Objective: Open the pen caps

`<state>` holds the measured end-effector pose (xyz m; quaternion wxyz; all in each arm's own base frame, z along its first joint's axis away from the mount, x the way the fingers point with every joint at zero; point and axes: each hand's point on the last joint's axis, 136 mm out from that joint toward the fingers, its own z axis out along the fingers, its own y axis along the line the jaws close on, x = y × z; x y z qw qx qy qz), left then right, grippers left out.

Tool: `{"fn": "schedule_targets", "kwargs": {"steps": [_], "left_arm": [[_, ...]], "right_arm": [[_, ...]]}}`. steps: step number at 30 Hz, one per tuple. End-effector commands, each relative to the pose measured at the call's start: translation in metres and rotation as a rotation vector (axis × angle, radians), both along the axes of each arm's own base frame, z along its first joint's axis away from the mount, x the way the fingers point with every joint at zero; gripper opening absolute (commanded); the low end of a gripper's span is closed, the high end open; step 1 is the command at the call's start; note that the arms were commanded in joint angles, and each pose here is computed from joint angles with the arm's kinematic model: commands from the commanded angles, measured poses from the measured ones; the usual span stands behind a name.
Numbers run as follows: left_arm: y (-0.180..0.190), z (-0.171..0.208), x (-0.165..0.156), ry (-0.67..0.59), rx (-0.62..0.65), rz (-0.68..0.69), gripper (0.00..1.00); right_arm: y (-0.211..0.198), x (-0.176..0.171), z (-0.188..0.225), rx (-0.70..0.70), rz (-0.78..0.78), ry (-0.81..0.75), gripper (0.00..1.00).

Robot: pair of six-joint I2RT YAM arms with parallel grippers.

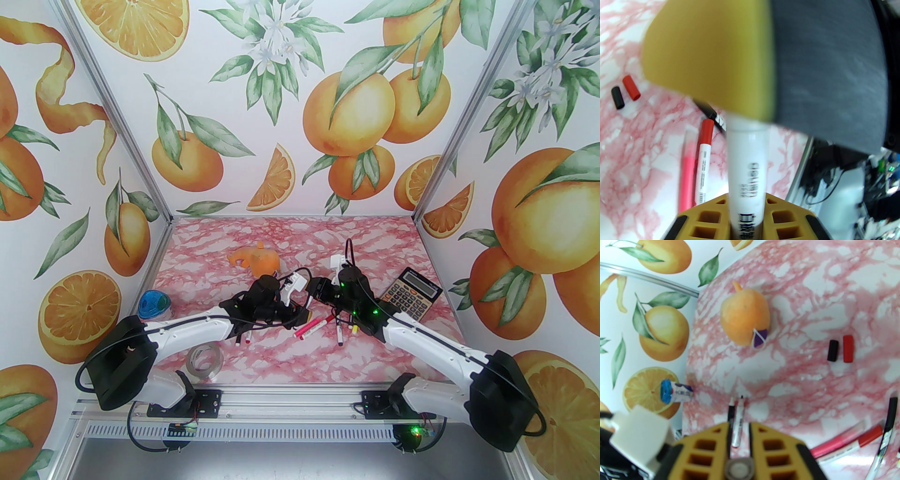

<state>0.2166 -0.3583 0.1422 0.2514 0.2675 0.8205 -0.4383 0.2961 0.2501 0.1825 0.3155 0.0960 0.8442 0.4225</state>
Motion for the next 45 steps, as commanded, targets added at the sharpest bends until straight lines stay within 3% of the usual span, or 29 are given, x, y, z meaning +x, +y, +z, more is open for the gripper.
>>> {"fn": "schedule_targets", "kwargs": {"steps": [1, 13, 24, 31, 45], "left_arm": [[-0.005, 0.020, 0.000, -0.045, -0.064, -0.011, 0.11], [-0.007, 0.013, -0.004, -0.051, -0.031, -0.023, 0.08], [-0.007, 0.013, -0.003, -0.052, -0.029, -0.023, 0.07], [-0.006, 0.004, -0.012, -0.019, -0.010, -0.043, 0.04], [-0.009, -0.020, -0.019, -0.119, 0.242, -0.025, 0.01]], "right_arm": [[0.006, 0.003, 0.021, 0.056, 0.010, -0.039, 0.16], [0.007, 0.001, 0.017, 0.049, 0.024, -0.029, 0.31], [0.004, 0.002, 0.014, 0.027, 0.012, -0.029, 0.16], [-0.012, 0.013, 0.018, -0.035, -0.049, -0.068, 0.12], [-0.080, 0.044, 0.027, -0.114, -0.335, -0.064, 0.09]]}}
